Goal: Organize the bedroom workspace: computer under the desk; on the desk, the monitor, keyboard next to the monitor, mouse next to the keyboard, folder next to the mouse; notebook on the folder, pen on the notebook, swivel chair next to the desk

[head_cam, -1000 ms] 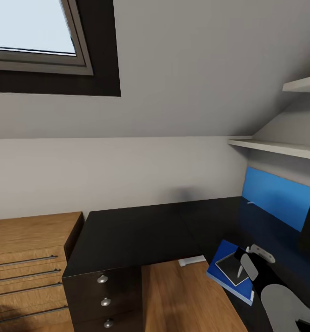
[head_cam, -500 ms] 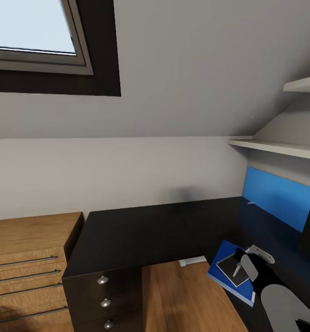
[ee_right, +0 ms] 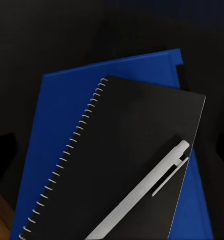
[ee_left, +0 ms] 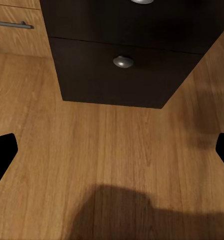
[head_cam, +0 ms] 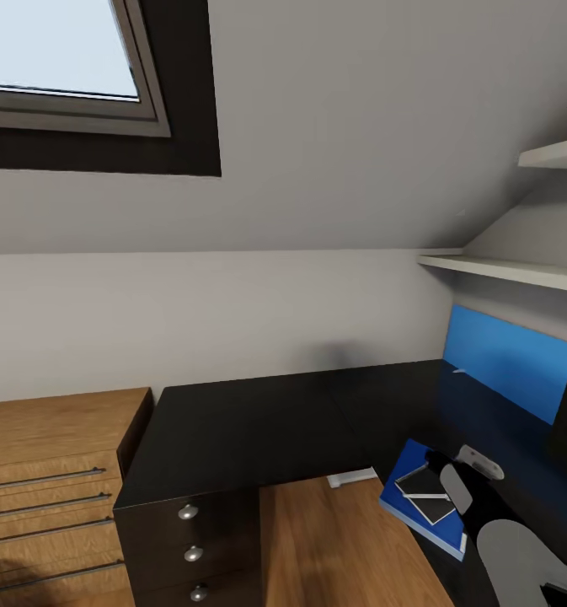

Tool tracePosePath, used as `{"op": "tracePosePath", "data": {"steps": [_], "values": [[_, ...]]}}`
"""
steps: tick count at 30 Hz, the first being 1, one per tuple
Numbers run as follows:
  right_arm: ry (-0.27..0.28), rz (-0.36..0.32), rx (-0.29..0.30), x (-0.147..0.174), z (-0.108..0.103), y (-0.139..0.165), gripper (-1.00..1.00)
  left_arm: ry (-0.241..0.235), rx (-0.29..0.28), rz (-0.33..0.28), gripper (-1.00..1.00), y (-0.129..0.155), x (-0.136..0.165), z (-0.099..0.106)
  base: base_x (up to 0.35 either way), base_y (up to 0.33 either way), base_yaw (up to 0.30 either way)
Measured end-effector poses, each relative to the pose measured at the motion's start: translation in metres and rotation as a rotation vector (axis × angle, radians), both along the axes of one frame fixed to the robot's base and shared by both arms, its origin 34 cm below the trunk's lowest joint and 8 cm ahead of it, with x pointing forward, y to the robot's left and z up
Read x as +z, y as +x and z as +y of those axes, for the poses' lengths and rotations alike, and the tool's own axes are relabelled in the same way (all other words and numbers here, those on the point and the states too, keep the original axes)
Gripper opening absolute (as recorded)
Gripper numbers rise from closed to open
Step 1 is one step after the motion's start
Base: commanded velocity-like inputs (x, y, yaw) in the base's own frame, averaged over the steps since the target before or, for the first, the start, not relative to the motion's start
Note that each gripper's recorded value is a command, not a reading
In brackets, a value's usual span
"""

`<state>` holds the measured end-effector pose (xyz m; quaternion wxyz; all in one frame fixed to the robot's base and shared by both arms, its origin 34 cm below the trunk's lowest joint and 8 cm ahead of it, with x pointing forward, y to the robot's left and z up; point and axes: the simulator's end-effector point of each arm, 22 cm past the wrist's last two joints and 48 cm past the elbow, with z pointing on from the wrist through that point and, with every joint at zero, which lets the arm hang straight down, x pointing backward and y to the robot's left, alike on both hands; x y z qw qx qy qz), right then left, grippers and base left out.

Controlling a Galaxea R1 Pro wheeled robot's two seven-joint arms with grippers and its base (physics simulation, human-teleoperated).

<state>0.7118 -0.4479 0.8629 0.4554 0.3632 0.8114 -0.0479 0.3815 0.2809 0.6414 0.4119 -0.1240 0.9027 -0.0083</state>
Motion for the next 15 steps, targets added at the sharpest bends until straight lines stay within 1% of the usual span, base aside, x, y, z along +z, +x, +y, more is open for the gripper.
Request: {"op": "tracePosePath", "data": {"steps": [2, 5, 6, 7, 10, 11, 12, 15], "values": [[-0.003, -0.007, -0.001, 0.003, -0.001, 0.001, 1.0, 0.0, 0.0, 0.0, 1.0, 0.0, 0.0, 0.0, 0.0, 0.0, 0.0], [-0.015, -0.045, -0.007, 0.02, -0.006, 0.008, 1.0, 0.0, 0.0, 0.001, 1.0, 0.0, 0.0, 0.0, 0.0, 0.0, 0.0], [-0.02, -0.062, -0.01, 0.028, -0.007, 0.011, 1.0, 0.0, 0.0, 0.001, 1.0, 0.0, 0.0, 0.0, 0.0, 0.0, 0.0], [-0.03, -0.099, -0.014, 0.046, -0.011, 0.017, 1.0, 0.0, 0.0, 0.0, 1.0, 0.0, 0.0, 0.0, 0.0, 0.0, 0.0], [-0.042, -0.151, -0.012, 0.074, -0.013, 0.025, 1.0, 0.0, 0.0, 0.001, 1.0, 0.0, 0.0, 0.0, 0.0, 0.0, 0.0], [-0.044, -0.176, -0.004, 0.089, -0.01, 0.028, 1.0, 0.0, 0.0, 0.001, 1.0, 0.0, 0.0, 0.0, 0.0, 0.0, 0.0], [-0.044, -0.186, 0.002, 0.096, -0.008, 0.029, 1.0, 0.0, 0.0, 0.001, 1.0, 0.0, 0.0, 0.0, 0.0, 0.0, 0.0], [-0.034, -0.199, 0.027, 0.105, 0.008, 0.027, 1.0, -0.001, 0.0, 0.002, 1.0, 0.0, 0.0, 0.0, 0.0, 0.0, 0.0]]}}
